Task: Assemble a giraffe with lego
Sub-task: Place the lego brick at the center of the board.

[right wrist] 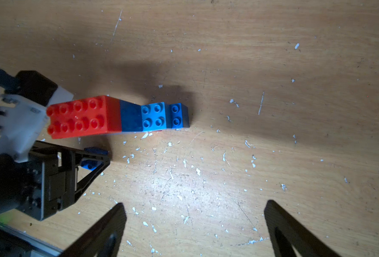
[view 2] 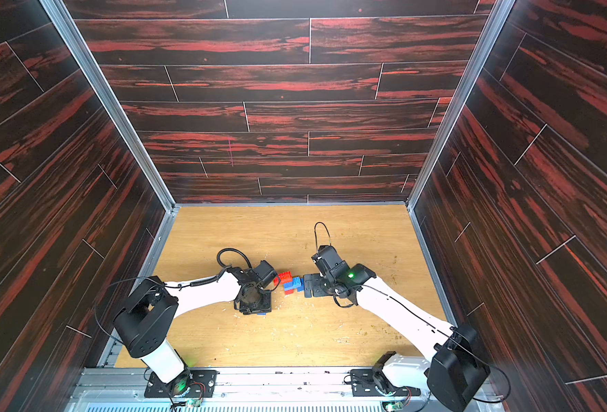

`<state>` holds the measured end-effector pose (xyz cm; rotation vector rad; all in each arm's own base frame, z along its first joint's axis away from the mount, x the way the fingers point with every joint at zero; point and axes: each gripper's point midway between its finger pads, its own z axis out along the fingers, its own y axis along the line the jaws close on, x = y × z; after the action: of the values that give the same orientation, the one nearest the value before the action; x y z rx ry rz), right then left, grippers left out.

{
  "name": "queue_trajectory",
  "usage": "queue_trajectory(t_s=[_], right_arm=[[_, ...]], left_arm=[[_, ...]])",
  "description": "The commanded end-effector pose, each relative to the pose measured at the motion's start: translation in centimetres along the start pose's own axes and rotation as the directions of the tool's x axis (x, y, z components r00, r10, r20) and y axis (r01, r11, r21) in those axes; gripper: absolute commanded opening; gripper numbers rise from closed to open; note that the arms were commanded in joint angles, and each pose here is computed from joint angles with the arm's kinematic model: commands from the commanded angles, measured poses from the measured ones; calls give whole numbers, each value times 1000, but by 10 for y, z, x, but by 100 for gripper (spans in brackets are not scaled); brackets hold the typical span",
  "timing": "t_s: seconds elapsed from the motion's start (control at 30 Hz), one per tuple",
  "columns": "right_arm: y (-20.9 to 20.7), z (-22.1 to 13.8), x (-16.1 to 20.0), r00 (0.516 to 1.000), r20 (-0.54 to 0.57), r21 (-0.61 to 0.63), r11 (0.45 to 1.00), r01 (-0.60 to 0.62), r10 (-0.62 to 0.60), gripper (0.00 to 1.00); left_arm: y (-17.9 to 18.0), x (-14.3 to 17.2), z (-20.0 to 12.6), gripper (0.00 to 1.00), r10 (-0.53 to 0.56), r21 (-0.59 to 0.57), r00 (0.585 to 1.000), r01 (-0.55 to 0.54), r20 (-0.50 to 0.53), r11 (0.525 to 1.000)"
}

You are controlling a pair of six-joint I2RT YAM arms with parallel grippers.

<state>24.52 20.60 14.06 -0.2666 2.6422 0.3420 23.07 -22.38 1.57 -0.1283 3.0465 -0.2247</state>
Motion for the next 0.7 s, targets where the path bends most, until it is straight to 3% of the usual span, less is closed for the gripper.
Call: queue_trajectory(t_s=[0.0, 0.27, 0.53, 0.67], right_arm=[[5, 2, 8, 1000, -19, 25, 1000, 13, -12, 98], [34, -2, 21, 998, -31, 120, 991, 61, -58, 93], [87, 7, 37, 999, -30, 23, 999, 30, -29, 89], [110, 17, 40, 1000, -7, 9, 1000, 22, -22, 88]], left_arm=[[5, 3, -11, 61, 5, -11, 1000, -5, 12, 1000], [11, 2, -46, 77, 33, 27, 995, -36, 96, 999], [50, -9, -87, 86, 67, -70, 981, -55, 181, 996], [66, -18, -98, 99, 36, -52, 976, -26, 214, 998]])
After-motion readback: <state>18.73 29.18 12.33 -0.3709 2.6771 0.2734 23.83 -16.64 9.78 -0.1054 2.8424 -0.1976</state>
